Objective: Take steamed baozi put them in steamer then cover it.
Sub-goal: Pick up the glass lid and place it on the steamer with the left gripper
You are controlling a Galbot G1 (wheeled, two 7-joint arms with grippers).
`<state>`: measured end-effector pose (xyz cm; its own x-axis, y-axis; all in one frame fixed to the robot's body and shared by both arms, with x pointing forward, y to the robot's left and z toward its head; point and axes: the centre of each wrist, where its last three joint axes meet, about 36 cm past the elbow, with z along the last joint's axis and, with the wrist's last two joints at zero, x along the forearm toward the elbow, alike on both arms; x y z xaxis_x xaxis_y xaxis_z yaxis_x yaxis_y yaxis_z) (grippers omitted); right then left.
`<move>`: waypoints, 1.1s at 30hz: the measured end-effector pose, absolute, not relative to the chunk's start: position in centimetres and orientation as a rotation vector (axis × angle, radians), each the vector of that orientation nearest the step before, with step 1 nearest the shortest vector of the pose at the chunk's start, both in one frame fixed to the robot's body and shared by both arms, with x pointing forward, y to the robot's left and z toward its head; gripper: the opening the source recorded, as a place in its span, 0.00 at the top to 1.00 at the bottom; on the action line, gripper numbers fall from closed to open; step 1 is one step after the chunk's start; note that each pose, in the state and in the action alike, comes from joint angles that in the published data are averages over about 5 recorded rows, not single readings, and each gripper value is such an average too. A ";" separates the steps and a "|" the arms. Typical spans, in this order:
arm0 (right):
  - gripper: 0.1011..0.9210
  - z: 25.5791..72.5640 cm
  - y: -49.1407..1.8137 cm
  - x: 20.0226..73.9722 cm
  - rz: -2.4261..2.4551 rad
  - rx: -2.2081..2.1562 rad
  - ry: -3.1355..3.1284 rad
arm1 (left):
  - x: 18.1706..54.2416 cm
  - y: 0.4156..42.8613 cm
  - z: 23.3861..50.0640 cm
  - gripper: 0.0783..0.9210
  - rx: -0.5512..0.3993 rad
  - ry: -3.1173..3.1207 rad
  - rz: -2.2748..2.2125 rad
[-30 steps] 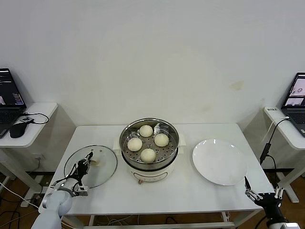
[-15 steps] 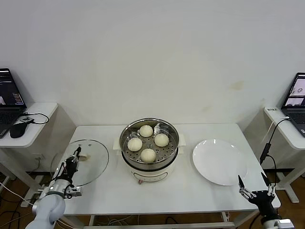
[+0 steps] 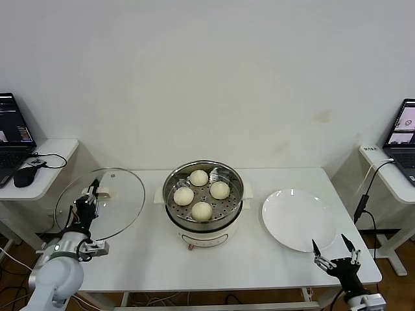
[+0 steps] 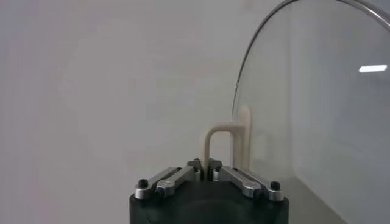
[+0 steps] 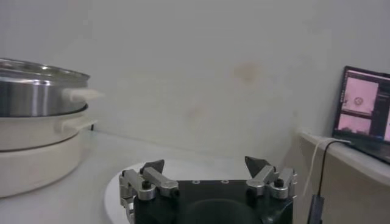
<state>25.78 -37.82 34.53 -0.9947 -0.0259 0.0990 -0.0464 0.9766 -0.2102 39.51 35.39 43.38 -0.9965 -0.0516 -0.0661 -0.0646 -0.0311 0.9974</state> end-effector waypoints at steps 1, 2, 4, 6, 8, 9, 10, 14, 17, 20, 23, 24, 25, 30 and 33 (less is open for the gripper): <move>0.12 34.4 -37.7 25.8 0.328 0.057 -3.026 | 39.5 35.0 43.9 0.93 -0.128 2.185 2.229; 0.12 34.3 -37.6 25.9 0.330 0.057 -3.025 | 39.4 34.5 44.5 0.93 -0.124 2.190 2.213; 0.12 34.1 -37.3 26.0 0.337 0.057 -3.024 | 39.4 33.7 45.3 0.93 -0.108 2.203 2.181; 0.12 33.9 -37.0 26.1 0.345 0.057 -3.024 | 39.5 32.8 45.8 0.93 -0.087 2.216 2.154; 0.12 33.8 -36.8 26.3 0.353 0.055 -3.025 | 39.6 31.8 46.1 0.93 -0.061 2.229 2.131; 0.12 33.8 -36.7 26.3 0.358 0.052 -3.026 | 39.7 31.3 46.1 0.93 -0.048 2.235 2.120; 0.12 33.7 -36.6 26.4 0.361 0.050 -3.026 | 39.8 30.7 46.1 0.93 -0.036 2.242 2.110; 0.12 33.3 -35.9 26.4 0.369 0.045 -3.020 | 40.4 28.5 46.2 0.93 0.011 2.266 2.077; 0.12 32.7 -35.3 26.2 0.373 0.048 -3.011 | 41.1 26.8 46.3 0.93 0.029 2.276 2.068; 0.12 32.1 -34.6 26.1 0.384 0.053 -3.003 | 41.9 25.1 46.4 0.93 0.037 2.282 2.078; 0.12 31.7 -33.8 26.2 0.397 0.055 -2.997 | 42.6 23.4 46.4 0.93 0.043 2.280 2.101; 0.12 31.5 -33.6 26.3 0.400 0.055 -2.995 | 42.8 22.9 46.4 0.93 0.047 2.278 2.110; 0.12 31.4 -33.3 26.3 0.403 0.055 -2.993 | 43.0 22.3 46.3 0.93 0.051 2.274 2.120; 0.12 30.6 -32.3 26.6 0.427 0.049 -2.984 | 43.8 19.3 46.2 0.93 0.063 2.248 2.170; 0.12 30.2 -32.0 26.5 0.443 0.048 -2.974 | 44.2 17.4 46.2 0.93 0.066 2.237 2.193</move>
